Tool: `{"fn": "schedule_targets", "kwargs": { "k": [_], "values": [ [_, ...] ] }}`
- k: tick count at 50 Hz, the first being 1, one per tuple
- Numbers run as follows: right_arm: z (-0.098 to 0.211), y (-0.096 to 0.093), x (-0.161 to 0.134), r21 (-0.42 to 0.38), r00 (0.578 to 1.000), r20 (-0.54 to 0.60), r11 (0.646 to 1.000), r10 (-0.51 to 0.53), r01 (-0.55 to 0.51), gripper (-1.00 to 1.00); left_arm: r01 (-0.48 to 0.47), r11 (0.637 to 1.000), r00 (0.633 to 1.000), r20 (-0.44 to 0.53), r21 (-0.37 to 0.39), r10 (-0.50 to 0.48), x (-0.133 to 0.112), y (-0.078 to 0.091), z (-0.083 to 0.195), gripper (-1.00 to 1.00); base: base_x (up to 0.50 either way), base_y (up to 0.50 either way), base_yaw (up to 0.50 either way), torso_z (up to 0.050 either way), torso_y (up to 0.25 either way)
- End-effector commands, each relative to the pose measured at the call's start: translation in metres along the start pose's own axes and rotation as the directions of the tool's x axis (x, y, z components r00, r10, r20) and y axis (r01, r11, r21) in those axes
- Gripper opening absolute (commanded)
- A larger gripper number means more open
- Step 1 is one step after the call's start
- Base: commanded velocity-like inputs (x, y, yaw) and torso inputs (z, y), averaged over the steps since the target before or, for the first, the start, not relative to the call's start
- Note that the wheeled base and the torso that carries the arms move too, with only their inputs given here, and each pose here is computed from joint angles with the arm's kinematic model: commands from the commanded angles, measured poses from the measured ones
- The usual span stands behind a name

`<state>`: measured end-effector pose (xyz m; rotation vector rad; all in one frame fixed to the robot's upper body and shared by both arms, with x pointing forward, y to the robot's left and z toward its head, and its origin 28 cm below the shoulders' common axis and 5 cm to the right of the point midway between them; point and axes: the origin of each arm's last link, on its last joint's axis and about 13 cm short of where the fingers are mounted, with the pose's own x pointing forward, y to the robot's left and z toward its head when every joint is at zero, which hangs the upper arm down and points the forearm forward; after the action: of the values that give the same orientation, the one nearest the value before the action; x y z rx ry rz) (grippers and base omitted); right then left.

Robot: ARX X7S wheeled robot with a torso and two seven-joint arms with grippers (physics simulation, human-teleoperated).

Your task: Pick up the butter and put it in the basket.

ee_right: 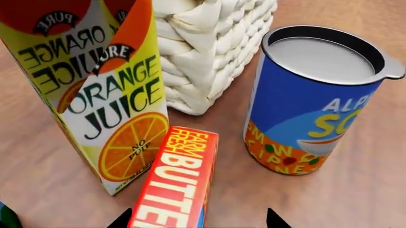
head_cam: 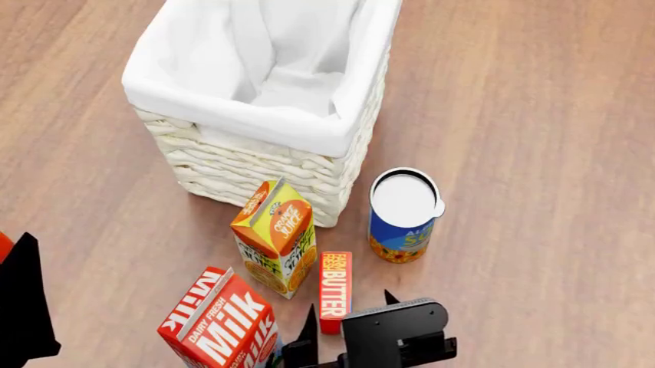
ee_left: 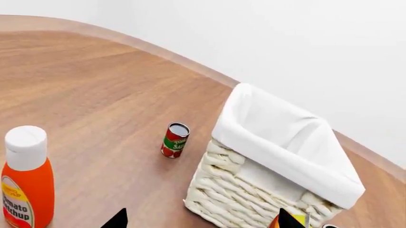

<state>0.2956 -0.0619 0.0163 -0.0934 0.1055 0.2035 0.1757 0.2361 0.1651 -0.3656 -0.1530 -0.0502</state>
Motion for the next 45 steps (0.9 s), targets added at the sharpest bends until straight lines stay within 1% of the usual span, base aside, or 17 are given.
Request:
{"fn": "schedule_targets", "kwargs": {
  "k": [1,2,3,15,19,25,45],
  "values": [
    [0.001,0.0,-0.001,-0.005,1.0,-0.002,1.0,-0.005,0.005,1.0,0.001,1.0,1.0,-0.001,-0.001,-0.001,0.0,0.0,0.0,1.0,0.0,0.0,0.0,0.0,0.0],
    [0.001,0.0,-0.001,-0.007,1.0,0.0,1.0,-0.004,0.004,1.0,0.001,1.0,1.0,0.0,-0.001,-0.001,0.0,0.0,0.0,1.0,0.0,0.0,0.0,0.0,0.0],
    [0.001,0.0,-0.002,-0.007,1.0,0.0,1.0,-0.004,0.004,-1.0,0.001,1.0,1.0,0.0,-0.001,-0.001,0.0,0.0,0.0,1.0,0.0,0.0,0.0,0.0,0.0],
    [-0.001,0.002,-0.004,-0.009,1.0,0.005,1.0,-0.001,0.001,-1.0,0.001,1.0,1.0,0.002,-0.003,-0.001,0.001,0.0,0.0,1.0,0.0,0.0,0.0,0.0,0.0],
    [0.001,0.004,-0.008,-0.009,1.0,0.017,1.0,-0.001,0.001,-1.0,0.001,1.0,1.0,0.004,-0.004,-0.001,0.0,0.0,0.001,1.0,0.0,0.0,0.0,0.0,0.0],
    [0.011,0.007,-0.022,-0.024,0.998,0.056,1.0,-0.013,0.014,-1.0,0.005,1.0,1.0,0.004,-0.001,-0.005,-0.001,-0.001,0.0,1.0,0.0,0.0,0.0,0.0,0.0],
    [0.058,0.007,-0.059,-0.138,0.986,0.158,0.988,-0.042,0.064,-1.0,0.004,1.0,1.0,0.005,0.002,-0.004,0.002,-0.001,-0.001,1.0,0.0,0.0,0.0,0.0,0.001]
  ]
}}
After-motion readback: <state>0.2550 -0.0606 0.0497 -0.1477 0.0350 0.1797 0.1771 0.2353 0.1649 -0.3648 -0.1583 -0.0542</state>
